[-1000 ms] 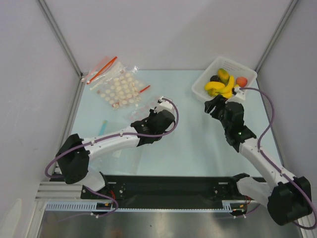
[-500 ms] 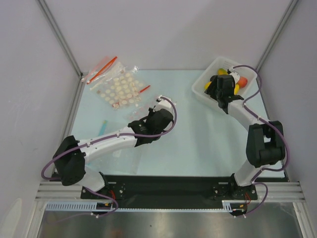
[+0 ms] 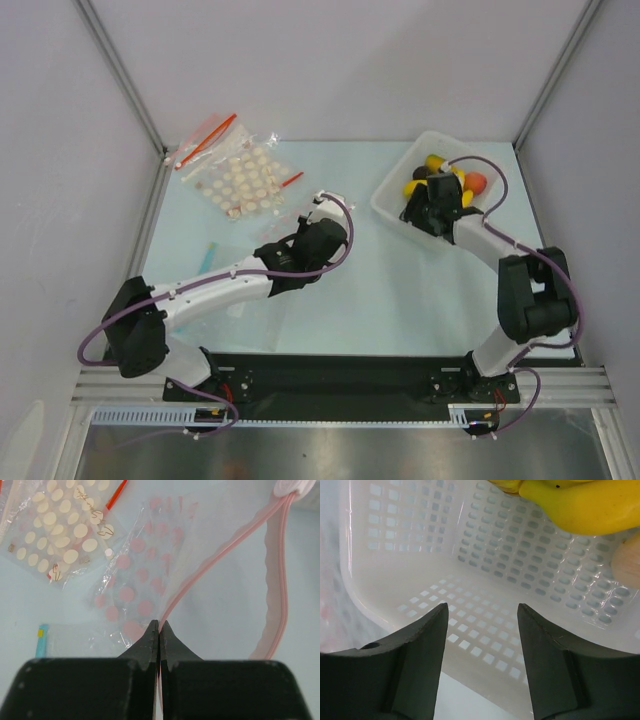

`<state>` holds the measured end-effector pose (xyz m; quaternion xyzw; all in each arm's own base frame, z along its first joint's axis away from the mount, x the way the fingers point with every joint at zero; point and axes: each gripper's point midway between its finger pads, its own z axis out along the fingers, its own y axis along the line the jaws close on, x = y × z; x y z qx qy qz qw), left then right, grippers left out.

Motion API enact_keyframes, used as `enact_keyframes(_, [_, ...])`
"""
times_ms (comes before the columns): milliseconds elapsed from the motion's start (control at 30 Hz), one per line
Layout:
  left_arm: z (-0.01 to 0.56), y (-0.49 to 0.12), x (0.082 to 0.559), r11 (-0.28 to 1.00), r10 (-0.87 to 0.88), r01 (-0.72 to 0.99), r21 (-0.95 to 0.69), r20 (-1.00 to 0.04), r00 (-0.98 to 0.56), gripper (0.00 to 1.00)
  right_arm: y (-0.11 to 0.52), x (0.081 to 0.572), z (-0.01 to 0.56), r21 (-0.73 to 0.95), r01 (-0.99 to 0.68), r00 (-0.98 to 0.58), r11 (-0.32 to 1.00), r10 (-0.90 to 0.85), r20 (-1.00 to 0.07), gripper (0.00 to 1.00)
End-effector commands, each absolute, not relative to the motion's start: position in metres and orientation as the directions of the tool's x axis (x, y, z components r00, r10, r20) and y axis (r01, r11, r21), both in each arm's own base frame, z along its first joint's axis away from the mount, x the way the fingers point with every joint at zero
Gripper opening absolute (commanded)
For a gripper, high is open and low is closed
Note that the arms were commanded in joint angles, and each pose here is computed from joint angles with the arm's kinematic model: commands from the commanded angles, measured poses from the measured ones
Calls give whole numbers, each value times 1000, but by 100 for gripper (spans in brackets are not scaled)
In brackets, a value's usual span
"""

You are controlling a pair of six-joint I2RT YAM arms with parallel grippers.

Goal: Place the food in the zip-top bag and seal the zipper
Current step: Move the bin to the center of the board, then pick up the fake fruit from the bin.

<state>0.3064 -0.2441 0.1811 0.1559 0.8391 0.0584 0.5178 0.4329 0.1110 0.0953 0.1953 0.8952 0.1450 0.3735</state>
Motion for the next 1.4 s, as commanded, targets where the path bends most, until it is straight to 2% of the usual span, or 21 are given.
enact_keyframes(0, [198, -243, 306, 958, 274, 194, 212, -880, -389, 0, 148, 382, 111, 436, 126, -694, 891, 393, -603, 63])
enact_keyframes(133, [200, -245, 304, 957, 276, 197, 213, -881, -385, 0, 134, 344, 107, 419, 131, -687, 898, 387, -615, 64])
enact_keyframes(200, [200, -245, 304, 957, 277, 196, 216, -881, -384, 0, 118, 341, 128, 408, 152, -618, 900, 409, -671, 68])
enact_keyframes(333, [201, -244, 304, 957, 277, 192, 217, -882, -381, 0, 92, 345, 147, 401, 246, -510, 882, 470, -721, 90])
enact_keyframes(567, [199, -245, 304, 956, 281, 191, 222, -880, -384, 0, 97, 371, 143, 407, 367, -496, 836, 546, -675, 98])
enact_keyframes(767, [199, -245, 305, 956, 284, 191, 225, -878, -385, 0, 90, 388, 116, 333, 606, -434, 723, 650, -624, 97])
enact_keyframes(1167, [197, -245, 306, 953, 294, 189, 237, -873, -389, 0, 116, 414, 76, 333, 658, -436, 675, 703, -563, 95])
enact_keyframes(1367, [197, -246, 305, 953, 294, 191, 235, -872, -390, 0, 113, 414, 55, 283, 663, -474, 693, 681, -558, 85])
